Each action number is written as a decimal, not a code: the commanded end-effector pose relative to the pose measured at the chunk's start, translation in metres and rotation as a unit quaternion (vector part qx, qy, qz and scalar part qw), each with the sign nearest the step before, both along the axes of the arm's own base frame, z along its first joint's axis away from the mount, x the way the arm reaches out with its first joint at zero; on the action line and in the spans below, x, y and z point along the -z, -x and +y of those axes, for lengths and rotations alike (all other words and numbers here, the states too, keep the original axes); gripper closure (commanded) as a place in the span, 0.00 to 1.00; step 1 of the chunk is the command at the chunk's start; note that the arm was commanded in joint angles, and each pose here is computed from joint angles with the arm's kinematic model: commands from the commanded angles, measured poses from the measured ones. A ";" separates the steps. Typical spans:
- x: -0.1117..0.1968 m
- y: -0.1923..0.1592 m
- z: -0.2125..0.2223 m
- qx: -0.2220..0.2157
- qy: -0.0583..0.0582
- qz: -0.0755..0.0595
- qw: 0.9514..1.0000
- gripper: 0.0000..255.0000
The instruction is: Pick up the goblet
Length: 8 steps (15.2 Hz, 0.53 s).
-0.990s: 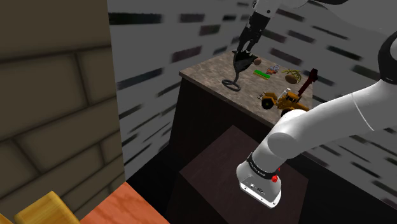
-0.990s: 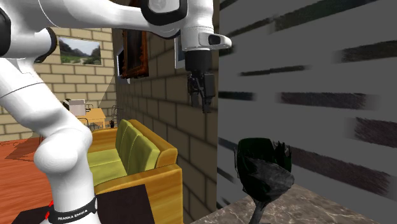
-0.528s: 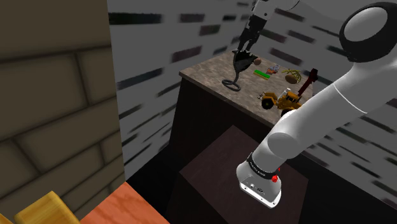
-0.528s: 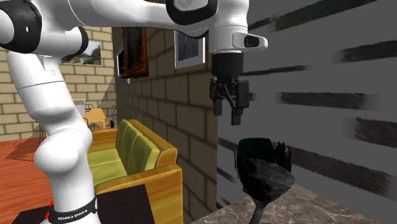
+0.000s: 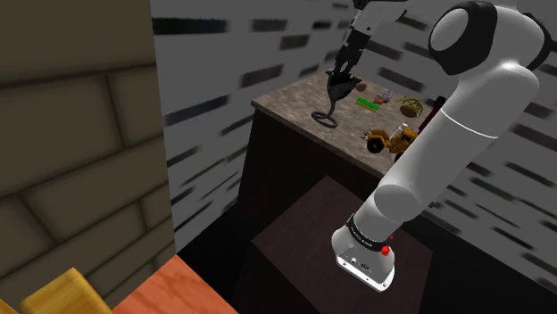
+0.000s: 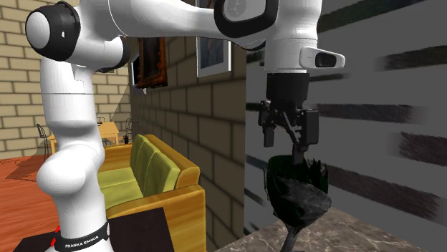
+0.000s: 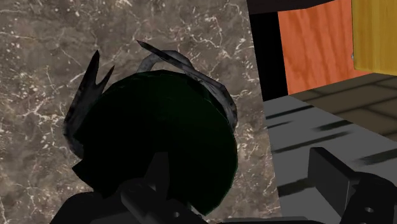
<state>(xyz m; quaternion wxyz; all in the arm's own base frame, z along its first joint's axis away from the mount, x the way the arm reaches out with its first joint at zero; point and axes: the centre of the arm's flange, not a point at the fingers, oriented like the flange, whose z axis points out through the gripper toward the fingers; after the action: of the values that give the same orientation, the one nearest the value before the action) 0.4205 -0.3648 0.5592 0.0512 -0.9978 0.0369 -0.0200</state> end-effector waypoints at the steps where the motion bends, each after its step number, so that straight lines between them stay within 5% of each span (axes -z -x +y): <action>1: 0.011 0.000 -0.001 0.000 0.000 0.000 1.000 0.00; 6: 0.029 0.000 -0.001 0.000 0.000 0.000 1.000 0.00; 7: 0.029 0.001 -0.001 0.000 0.000 0.000 1.000 1.00; 8: 0.029 0.001 -0.001 0.000 0.000 0.000 1.000 1.00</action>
<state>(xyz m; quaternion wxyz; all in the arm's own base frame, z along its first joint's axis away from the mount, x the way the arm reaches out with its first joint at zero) 0.4198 -0.3657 0.5305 0.0513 -0.9978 0.0366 -0.0201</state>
